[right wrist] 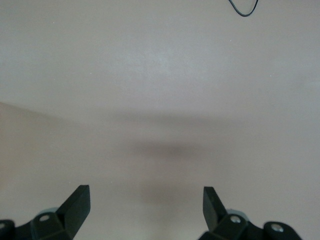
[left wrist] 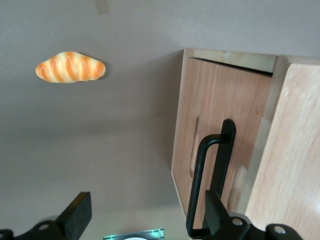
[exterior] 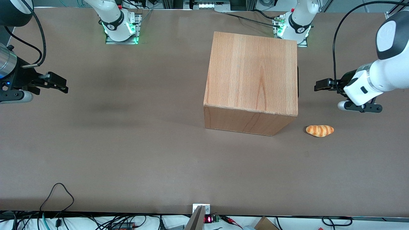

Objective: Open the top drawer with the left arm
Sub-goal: 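Move the open left gripper toward the black drawer handle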

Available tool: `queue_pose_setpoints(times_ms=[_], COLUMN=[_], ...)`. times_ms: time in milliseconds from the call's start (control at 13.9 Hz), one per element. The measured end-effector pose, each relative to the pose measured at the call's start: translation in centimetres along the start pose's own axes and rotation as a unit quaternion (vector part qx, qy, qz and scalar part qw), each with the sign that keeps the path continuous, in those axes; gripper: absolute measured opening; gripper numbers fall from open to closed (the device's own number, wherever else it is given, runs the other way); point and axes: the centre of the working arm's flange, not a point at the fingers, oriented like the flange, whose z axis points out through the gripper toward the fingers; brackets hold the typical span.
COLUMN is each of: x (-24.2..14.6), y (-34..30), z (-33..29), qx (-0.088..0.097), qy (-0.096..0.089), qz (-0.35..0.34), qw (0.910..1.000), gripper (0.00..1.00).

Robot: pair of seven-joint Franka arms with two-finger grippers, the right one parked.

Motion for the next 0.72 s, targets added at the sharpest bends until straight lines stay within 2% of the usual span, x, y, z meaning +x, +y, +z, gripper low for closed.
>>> queue_pose_setpoints(times_ms=[288,503,719], x=[0.3,0.3,0.3], y=[0.6,0.6,1.1], z=[3.4,5.1,6.2], qx=[-0.014,-0.016,-0.020], qy=[-0.013,-0.024,-0.026], qz=[0.001,0.000,0.003], qw=[0.9998,0.9996,0.9995], gripper=[1.00,1.00,1.00])
